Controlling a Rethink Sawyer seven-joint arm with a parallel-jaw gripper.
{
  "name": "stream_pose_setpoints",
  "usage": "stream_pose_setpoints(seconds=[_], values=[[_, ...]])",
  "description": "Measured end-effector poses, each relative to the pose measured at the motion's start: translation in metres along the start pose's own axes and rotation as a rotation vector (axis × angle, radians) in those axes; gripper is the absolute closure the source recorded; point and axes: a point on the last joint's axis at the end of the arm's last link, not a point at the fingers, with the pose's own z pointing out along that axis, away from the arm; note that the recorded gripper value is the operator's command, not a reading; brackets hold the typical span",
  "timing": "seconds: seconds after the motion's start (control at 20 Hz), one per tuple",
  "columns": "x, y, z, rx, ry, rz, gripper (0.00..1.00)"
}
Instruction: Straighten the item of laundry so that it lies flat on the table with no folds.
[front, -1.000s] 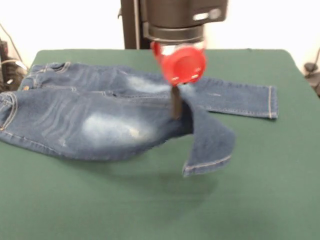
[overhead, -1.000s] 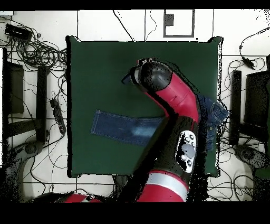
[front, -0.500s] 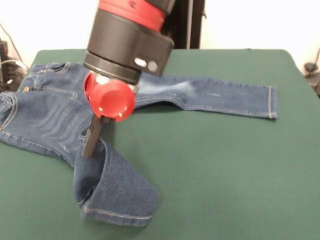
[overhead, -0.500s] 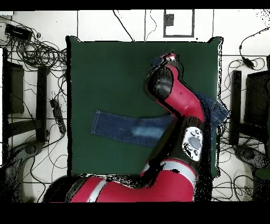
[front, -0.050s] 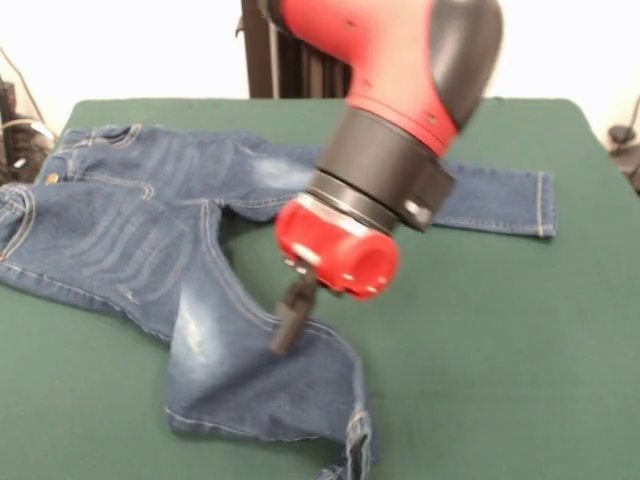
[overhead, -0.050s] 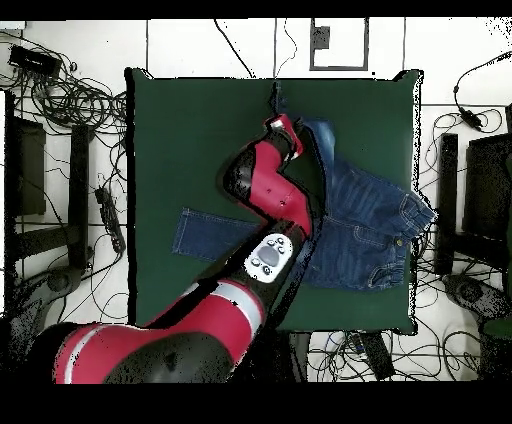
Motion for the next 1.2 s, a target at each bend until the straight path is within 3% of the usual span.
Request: stream_pose_setpoints(seconds=[0.2,0.35,0.6,0.95,1.2], values=[[0.035,-0.005,-0.007,0.014,-0.006,-0.043,1.00],[0.048,-0.003,-0.019,0.025,-0.008,-0.076,1.00],[0.070,0.008,-0.055,0.061,0.029,-0.160,1.00],[0.099,0.003,-0.114,0.171,0.116,-0.265,1.00],[0.116,-0.004,-0.145,0.144,0.097,-0.323,1.00]])
